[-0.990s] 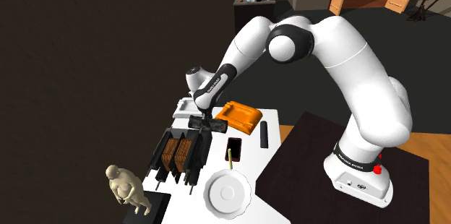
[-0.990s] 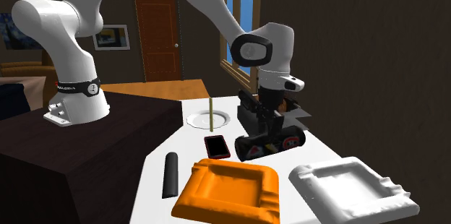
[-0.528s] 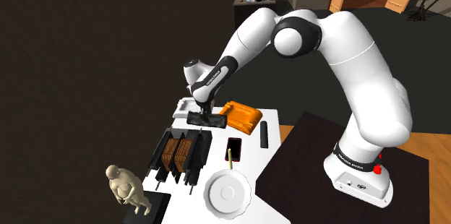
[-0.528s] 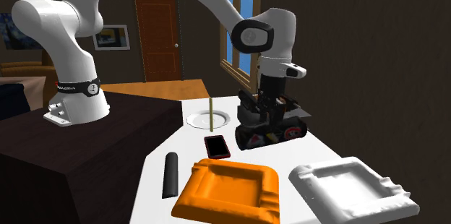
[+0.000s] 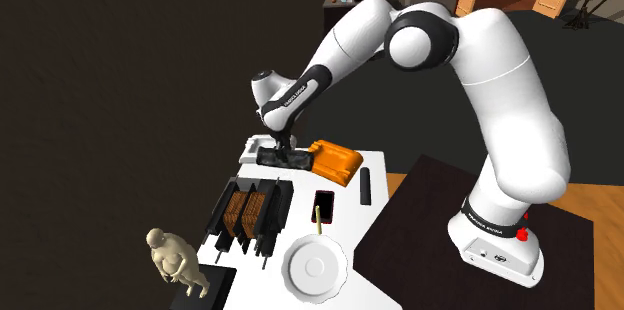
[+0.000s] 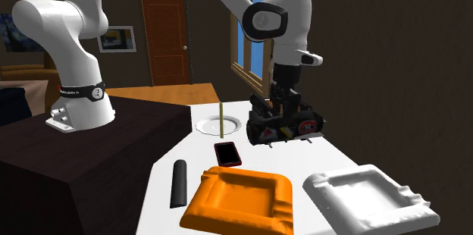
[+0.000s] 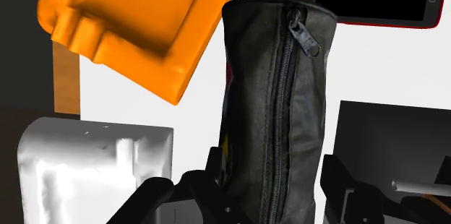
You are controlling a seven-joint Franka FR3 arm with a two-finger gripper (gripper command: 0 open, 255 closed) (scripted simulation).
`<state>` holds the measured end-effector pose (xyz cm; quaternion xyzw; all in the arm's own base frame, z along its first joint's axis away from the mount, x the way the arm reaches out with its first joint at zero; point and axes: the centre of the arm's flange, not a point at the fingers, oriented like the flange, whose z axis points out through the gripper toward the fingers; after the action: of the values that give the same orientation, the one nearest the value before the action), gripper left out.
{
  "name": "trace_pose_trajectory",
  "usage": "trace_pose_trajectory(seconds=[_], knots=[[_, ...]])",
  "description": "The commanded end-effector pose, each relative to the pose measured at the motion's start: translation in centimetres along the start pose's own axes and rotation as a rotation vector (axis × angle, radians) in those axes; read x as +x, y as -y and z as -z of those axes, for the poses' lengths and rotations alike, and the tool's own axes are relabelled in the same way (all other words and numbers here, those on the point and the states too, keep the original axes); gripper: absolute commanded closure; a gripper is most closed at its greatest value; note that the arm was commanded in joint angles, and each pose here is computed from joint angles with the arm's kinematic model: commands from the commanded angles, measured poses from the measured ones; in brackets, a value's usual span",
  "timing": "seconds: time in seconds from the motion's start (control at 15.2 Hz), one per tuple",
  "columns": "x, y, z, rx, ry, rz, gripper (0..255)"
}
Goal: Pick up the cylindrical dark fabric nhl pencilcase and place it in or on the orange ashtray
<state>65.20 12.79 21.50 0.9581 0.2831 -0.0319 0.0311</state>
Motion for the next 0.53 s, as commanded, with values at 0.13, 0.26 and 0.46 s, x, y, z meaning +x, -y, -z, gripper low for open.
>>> trace_pose_trajectory(seconds=[0.13, 0.26, 0.46], knots=[[-1.1, -1.0, 1.2, -0.001, -0.001, 0.000, 255], [-3.2, -2.6, 1.3, -0.001, -0.001, 0.000, 255], [-6.4, -5.0, 1.4, -0.001, -0.001, 0.000, 255]])
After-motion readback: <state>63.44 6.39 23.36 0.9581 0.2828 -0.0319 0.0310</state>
